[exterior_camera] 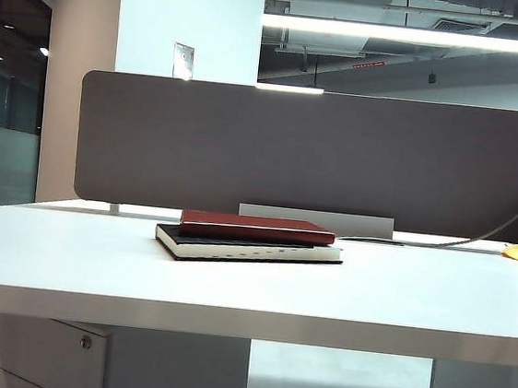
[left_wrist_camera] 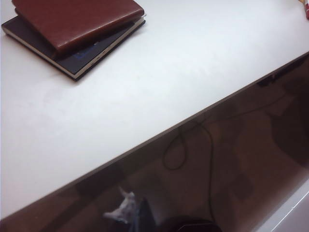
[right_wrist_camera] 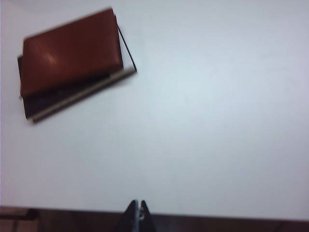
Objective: Pick up the red book and place it on top of the black book.
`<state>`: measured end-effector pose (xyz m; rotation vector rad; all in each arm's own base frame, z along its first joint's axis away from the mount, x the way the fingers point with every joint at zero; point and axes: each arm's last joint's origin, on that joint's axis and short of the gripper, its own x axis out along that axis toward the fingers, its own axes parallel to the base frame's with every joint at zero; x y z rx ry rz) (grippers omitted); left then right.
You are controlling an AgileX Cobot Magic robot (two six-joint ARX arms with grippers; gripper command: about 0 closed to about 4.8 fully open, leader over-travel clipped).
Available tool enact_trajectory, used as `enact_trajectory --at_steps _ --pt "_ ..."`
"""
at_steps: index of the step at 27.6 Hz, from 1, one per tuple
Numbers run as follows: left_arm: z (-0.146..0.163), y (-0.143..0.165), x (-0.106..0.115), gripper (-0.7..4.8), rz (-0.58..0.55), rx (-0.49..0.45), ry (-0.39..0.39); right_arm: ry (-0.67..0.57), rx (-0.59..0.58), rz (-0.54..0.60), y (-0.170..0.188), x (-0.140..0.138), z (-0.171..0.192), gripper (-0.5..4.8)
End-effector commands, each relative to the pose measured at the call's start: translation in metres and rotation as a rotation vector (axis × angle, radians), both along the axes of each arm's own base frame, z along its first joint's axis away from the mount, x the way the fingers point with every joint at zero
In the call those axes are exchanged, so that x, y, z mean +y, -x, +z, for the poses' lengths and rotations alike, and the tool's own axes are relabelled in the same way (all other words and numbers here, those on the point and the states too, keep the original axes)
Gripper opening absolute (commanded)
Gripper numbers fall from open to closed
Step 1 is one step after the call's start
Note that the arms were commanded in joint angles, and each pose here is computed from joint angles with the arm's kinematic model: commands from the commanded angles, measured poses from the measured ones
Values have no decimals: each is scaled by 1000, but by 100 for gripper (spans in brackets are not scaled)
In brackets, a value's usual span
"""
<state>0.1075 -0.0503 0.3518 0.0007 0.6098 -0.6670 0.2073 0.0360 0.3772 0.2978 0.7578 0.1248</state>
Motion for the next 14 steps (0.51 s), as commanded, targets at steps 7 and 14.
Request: enact_trajectory --at_steps 7,14 --pt "-2 15 5 -6 24 -28 53 -46 -59 -30 40 -7 -45 -5" --pt "-4 23 10 -6 76 -45 54 -82 -57 -56 67 -11 -81 -5"
